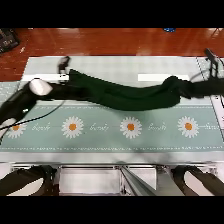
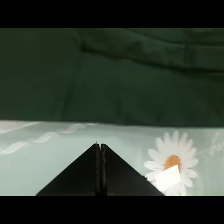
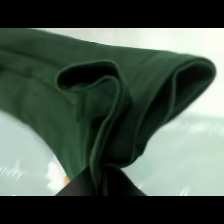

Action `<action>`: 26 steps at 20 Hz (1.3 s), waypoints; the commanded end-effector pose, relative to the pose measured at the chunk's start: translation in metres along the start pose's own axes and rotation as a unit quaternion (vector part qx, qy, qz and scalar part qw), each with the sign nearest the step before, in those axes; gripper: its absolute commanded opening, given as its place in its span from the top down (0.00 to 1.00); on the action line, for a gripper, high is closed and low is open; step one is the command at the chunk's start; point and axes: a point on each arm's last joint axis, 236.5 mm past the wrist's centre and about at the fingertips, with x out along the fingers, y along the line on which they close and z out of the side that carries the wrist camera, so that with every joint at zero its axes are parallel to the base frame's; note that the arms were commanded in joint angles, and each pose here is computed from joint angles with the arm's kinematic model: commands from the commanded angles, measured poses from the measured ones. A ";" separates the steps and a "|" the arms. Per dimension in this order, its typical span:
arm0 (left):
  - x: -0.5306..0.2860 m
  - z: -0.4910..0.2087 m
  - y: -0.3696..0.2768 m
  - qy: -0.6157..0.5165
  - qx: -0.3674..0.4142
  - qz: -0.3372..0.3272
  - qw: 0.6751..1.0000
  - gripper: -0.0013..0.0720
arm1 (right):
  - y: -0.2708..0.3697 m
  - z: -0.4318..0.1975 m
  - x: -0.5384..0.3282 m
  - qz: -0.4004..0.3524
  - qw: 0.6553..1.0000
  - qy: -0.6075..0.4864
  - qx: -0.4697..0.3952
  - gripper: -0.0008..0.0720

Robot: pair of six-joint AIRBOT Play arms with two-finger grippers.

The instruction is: Fold the shirts.

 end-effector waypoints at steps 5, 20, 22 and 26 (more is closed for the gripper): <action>0.125 -0.076 -0.141 0.166 0.078 -0.083 0.980 0.96 | 0.061 -0.081 -0.083 0.045 0.994 -0.102 -0.007 0.96; 0.040 0.035 -0.054 0.150 0.031 -0.024 0.988 0.96 | 0.116 -0.038 -0.065 0.172 0.983 -0.070 -0.010 0.96; -0.036 0.083 -0.009 0.061 0.008 0.015 0.998 0.96 | 0.138 -0.021 -0.047 0.187 0.980 -0.055 -0.034 0.96; -0.182 0.097 0.041 -0.094 -0.006 0.082 0.992 0.96 | 0.192 0.025 0.019 0.209 0.975 -0.033 -0.070 0.96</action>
